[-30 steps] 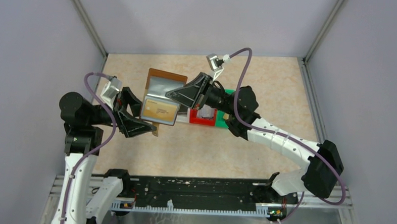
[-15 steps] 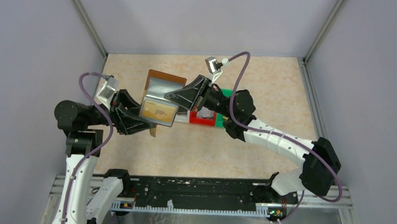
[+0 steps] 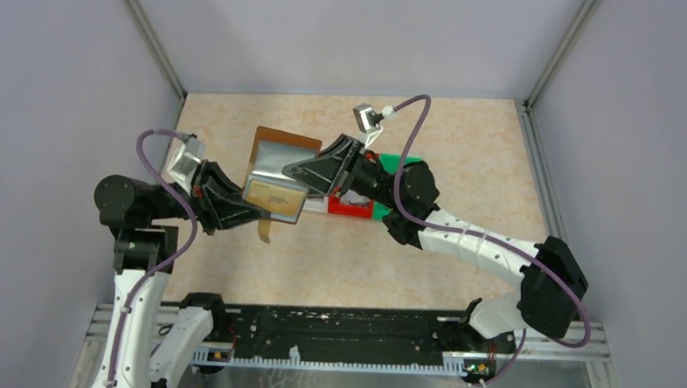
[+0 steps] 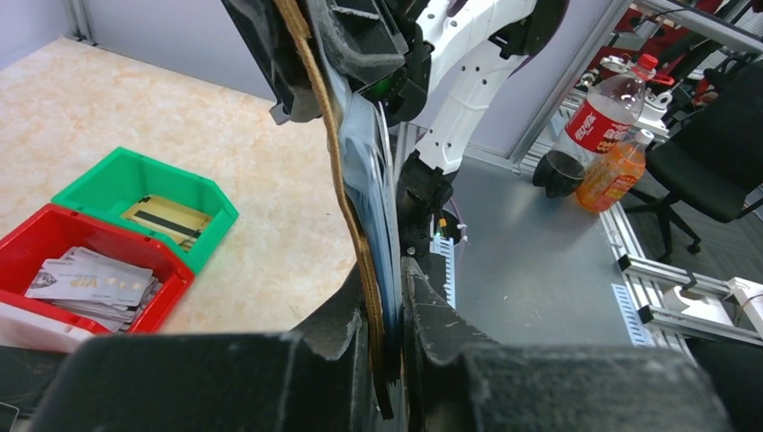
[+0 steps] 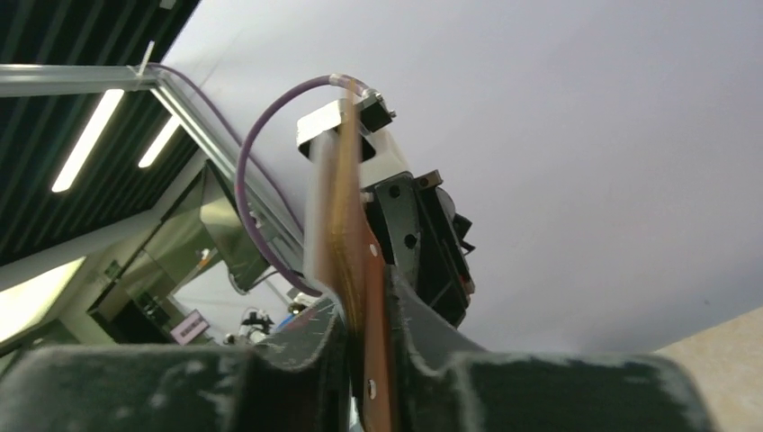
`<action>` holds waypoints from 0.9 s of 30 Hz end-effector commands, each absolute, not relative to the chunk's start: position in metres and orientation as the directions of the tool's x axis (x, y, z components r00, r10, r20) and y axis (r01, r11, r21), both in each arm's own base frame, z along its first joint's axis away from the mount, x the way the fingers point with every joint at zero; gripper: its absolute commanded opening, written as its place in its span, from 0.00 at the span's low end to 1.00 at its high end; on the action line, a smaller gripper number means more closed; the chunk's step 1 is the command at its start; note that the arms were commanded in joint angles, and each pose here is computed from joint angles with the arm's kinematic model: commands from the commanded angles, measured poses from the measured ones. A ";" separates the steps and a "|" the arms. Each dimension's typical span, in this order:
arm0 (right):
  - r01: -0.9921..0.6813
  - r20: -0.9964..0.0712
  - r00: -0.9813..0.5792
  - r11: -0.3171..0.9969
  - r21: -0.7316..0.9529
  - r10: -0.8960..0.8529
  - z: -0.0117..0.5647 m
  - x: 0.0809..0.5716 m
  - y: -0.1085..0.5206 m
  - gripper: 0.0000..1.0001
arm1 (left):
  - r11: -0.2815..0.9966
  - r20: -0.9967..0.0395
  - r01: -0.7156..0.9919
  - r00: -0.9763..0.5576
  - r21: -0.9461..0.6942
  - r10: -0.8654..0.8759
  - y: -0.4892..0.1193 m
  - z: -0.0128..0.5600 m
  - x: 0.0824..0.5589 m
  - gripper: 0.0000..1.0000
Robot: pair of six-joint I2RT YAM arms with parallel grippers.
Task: Take the credit cards out of the card holder
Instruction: Adjust the card holder.
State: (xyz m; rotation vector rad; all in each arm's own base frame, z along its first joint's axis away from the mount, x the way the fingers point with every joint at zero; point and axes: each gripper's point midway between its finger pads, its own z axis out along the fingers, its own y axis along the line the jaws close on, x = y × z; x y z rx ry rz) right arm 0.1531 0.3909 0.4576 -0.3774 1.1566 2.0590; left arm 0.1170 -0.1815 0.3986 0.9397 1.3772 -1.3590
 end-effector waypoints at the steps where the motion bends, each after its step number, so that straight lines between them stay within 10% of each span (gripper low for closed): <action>1: -0.659 -0.518 -0.722 -0.230 0.716 0.459 0.440 0.175 0.396 0.28 | 0.081 -0.979 0.977 -0.192 -0.197 -0.069 -0.181 0.397 0.115 0.03; 7: -0.680 -0.638 -0.620 0.093 0.727 0.457 0.425 0.207 0.370 0.59 | 0.133 -0.979 0.970 -0.198 -0.203 -0.050 -0.180 0.385 0.128 0.03; 14: -0.691 -0.800 -0.457 0.412 0.594 0.388 0.428 0.214 0.316 0.58 | 0.221 -0.962 0.936 -0.266 -0.273 -0.061 -0.178 0.372 0.154 0.03; 21: -0.847 -0.873 -0.448 0.222 0.484 0.195 0.451 0.162 0.325 0.47 | 0.397 -0.922 0.839 -0.382 -0.372 -0.057 -0.168 0.343 0.200 0.04; 27: -0.873 -0.876 -0.482 0.066 0.483 0.026 0.431 0.149 0.357 0.49 | 0.271 -0.896 0.861 -0.443 -0.430 -0.012 -0.175 0.333 0.188 0.04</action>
